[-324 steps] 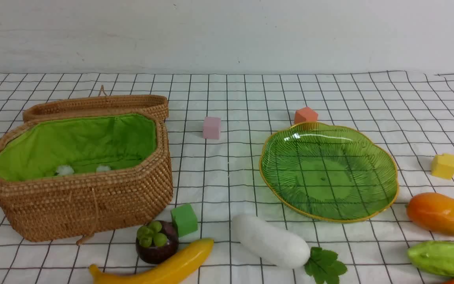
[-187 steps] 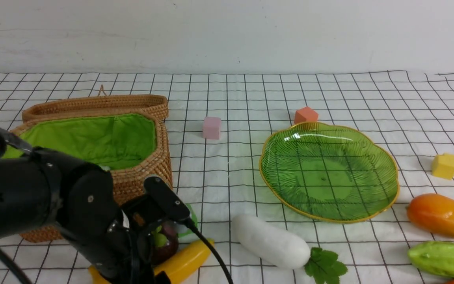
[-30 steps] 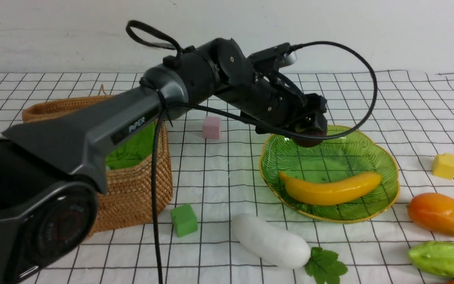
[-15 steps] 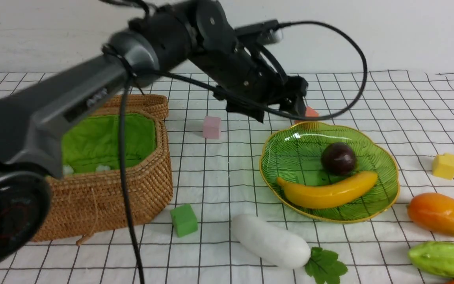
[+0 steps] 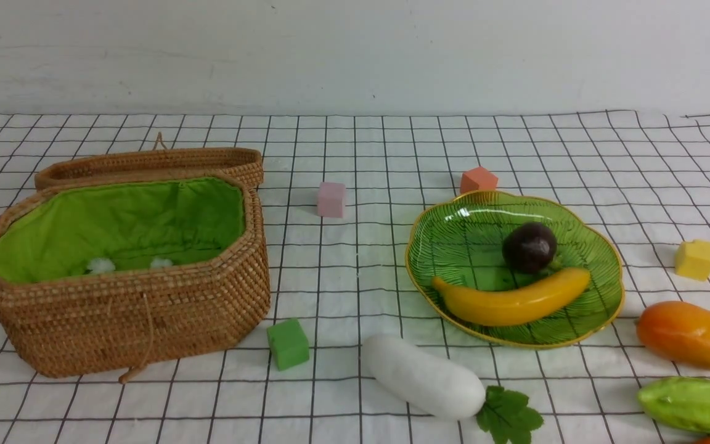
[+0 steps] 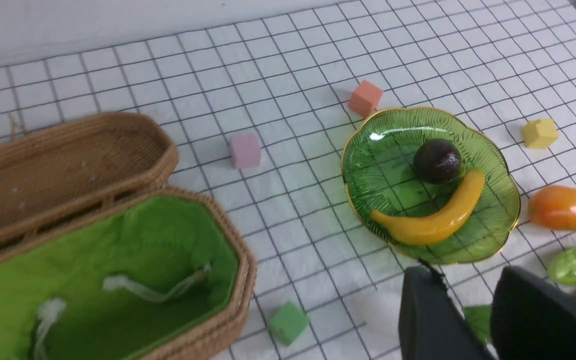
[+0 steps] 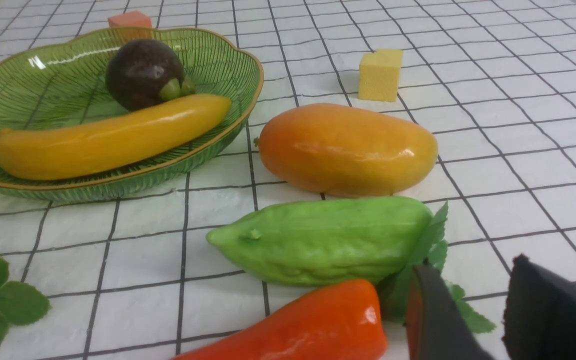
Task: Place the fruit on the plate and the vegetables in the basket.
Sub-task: Take a daikon with your right arm and place it on the basket on the left.
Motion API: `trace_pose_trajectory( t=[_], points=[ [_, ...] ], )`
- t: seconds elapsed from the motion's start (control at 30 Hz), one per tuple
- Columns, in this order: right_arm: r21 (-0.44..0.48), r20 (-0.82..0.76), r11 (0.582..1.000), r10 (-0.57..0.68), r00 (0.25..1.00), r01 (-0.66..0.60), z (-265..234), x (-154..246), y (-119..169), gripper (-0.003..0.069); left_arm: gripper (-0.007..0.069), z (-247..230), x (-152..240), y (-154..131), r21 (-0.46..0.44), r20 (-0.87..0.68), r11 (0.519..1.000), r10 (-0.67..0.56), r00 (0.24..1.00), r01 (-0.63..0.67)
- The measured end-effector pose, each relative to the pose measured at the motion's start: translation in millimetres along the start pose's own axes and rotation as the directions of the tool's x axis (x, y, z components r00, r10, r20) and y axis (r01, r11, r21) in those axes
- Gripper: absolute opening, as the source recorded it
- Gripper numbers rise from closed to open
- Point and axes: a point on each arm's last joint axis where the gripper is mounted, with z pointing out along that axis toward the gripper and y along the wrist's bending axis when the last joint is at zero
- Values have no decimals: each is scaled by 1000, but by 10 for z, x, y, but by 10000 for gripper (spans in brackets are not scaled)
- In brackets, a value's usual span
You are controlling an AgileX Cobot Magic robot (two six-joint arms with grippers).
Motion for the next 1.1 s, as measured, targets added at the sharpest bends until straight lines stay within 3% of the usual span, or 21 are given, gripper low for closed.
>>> trace_pose_trajectory(
  t=[0.03, 0.1, 0.23, 0.27, 0.43, 0.57, 0.7, 0.83, 1.1],
  points=[
    [0, 0, 1000, 0, 1000, 0, 0, 0, 0, 245, 157, 5, 53, 13, -7, -14, 1000, -2, 1000, 2],
    [0, 0, 1000, 0, 1000, 0, 0, 0, 0, 245, 109, -345, 549, 114, -29, -17, 1000, -4, 1000, 3],
    [0, 0, 1000, 0, 1000, 0, 0, 0, 0, 245, 81, -570, 1263, 252, -46, -5, 999, -27, 1000, 27],
    [0, 0, 1000, 0, 1000, 0, 0, 0, 0, 245, 68, -596, 1629, 320, -42, 33, 996, -72, 997, 74],
    [0, 0, 1000, 0, 1000, 0, 0, 0, 0, 245, 4, -285, 2531, 452, -37, -47, 975, -222, 974, 221],
    [0, 0, 1000, 0, 1000, 0, 0, 0, 0, 245, -13, -220, 2739, 458, 2, -43, 974, -226, 973, 226],
    [0, 0, 1000, 0, 1000, 0, 0, 0, 0, 245, -13, -411, 2773, 464, 76, 169, 985, -166, 971, 155],
    [0, 0, 1000, 0, 1000, 0, 0, 0, 0, 245, -13, -543, 2850, 478, 98, 256, 986, -156, 954, 135],
    [0, 0, 1000, 0, 1000, 0, 0, 0, 0, 245, -13, -564, 2891, 489, 90, 251, 987, -149, 956, 130]
  ],
)
